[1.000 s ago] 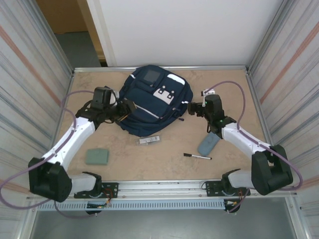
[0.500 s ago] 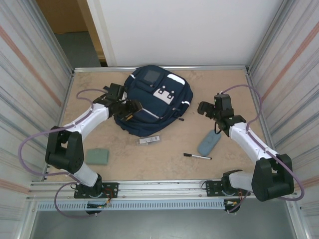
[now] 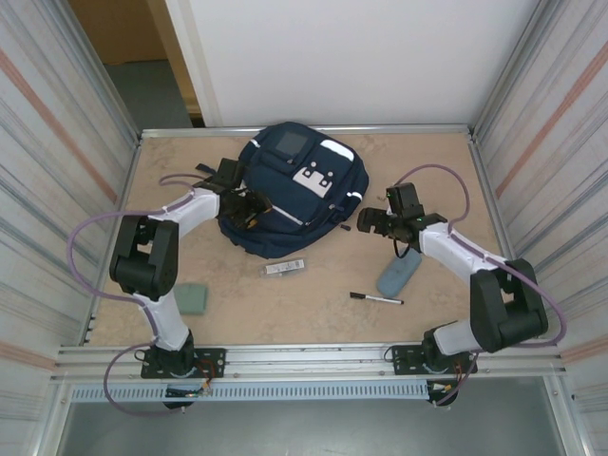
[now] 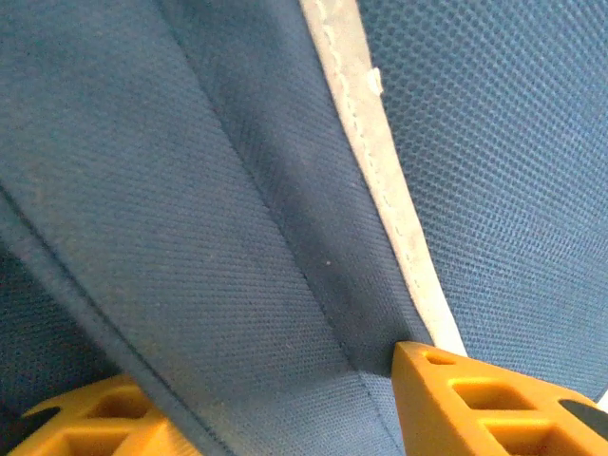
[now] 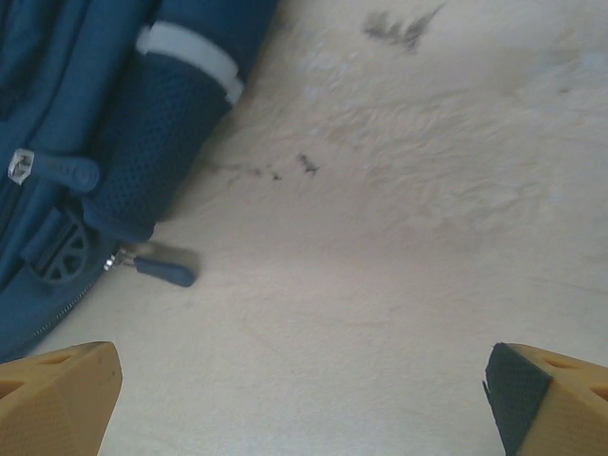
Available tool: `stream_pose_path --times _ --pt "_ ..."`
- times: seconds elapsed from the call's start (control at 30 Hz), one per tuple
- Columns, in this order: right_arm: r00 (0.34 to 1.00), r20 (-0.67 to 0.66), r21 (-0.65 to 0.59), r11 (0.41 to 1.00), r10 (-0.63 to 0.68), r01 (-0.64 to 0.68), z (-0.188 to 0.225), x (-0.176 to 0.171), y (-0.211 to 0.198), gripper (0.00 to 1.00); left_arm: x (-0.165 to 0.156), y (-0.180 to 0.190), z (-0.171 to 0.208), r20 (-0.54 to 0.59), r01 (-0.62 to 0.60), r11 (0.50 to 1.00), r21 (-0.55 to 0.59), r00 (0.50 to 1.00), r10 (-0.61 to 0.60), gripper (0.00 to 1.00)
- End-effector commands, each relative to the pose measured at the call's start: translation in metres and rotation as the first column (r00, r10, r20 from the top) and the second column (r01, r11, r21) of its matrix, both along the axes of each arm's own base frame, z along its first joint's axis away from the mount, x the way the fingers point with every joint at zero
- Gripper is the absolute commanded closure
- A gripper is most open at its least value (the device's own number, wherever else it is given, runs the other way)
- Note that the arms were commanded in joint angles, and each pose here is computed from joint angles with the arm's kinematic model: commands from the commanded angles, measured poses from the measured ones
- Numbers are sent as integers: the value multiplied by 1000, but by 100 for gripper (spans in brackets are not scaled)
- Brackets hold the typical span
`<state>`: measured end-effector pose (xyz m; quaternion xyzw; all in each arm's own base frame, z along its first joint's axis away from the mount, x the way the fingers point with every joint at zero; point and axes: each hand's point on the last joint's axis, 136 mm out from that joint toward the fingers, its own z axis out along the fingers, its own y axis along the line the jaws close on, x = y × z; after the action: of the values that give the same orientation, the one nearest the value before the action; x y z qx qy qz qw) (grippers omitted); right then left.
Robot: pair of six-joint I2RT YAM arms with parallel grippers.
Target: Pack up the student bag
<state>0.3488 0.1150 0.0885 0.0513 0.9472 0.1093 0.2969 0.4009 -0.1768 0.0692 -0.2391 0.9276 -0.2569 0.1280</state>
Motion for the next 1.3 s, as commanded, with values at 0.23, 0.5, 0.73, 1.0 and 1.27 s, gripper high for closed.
stream_pose_path --times 0.23,0.5,0.73,1.0,1.27 --pt "917 -58 -64 916 394 -397 15 20 67 8 11 15 43 151 -37 999 12 988 34 100" --pt "783 -131 111 794 608 -598 15 26 103 20 9 1 99 182 72 993 -96 982 -53 100" --pt "718 -90 226 717 690 -660 15 37 126 27 18 9 137 255 91 990 -111 965 -61 100" --pt "681 -108 279 680 724 -678 -9 50 143 30 15 9 153 276 120 984 -132 958 -79 100" --pt "596 -71 448 560 800 -697 -4 29 160 68 12 6 151 260 127 978 -163 962 -82 100"
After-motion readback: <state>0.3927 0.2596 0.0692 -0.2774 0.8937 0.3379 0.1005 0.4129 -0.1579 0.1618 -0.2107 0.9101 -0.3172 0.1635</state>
